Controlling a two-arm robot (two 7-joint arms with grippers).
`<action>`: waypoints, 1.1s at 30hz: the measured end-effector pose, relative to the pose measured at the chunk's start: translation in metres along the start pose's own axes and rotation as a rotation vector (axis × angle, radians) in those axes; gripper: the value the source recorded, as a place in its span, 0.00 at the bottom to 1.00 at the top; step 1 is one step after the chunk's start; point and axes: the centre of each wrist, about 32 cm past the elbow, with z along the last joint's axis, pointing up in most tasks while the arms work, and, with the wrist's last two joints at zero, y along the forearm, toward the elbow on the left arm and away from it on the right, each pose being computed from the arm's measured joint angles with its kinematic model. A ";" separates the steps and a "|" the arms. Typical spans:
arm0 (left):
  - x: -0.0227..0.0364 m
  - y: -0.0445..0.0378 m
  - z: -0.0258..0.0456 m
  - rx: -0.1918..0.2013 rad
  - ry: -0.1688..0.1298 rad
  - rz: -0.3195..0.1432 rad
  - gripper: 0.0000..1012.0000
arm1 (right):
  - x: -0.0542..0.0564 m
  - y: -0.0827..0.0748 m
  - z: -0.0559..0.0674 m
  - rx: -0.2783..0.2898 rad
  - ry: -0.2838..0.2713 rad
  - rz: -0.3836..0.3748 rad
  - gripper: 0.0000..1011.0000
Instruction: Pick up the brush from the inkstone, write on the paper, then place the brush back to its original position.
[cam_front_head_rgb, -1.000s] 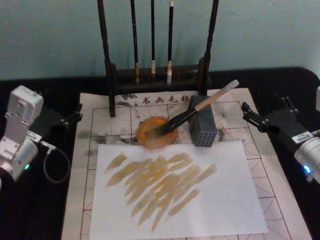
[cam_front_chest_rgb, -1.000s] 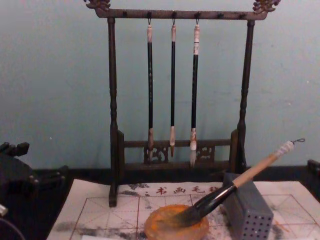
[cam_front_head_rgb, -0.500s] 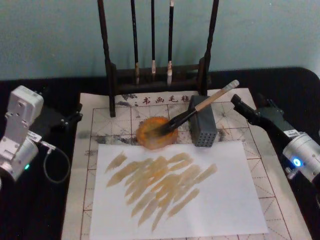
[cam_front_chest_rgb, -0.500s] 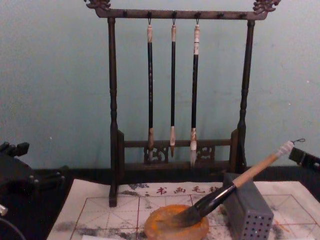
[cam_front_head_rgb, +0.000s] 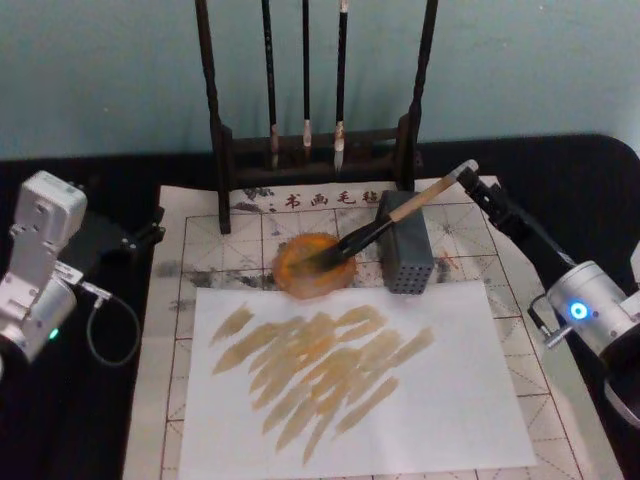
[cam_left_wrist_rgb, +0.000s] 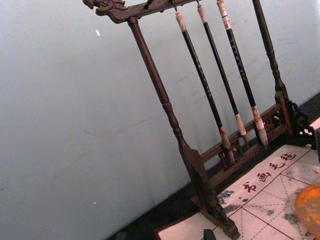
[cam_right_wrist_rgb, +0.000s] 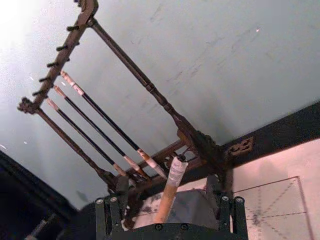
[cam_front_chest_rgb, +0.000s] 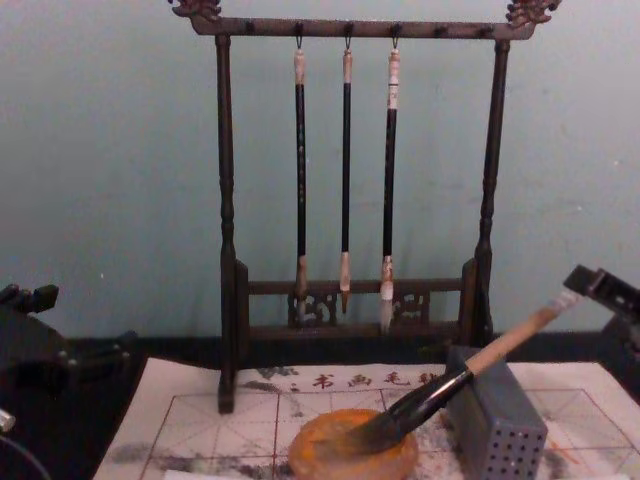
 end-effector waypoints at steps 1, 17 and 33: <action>0.0000 0.0000 0.0000 0.000 0.000 0.000 0.99 | 0.001 0.002 -0.001 0.003 0.025 0.007 0.99; 0.0000 0.0000 0.0000 0.000 0.000 0.000 0.99 | 0.010 0.021 -0.015 -0.005 0.167 0.041 0.99; 0.0000 0.0000 0.0000 0.000 0.000 0.000 0.99 | 0.013 0.031 -0.022 -0.007 0.202 0.058 0.99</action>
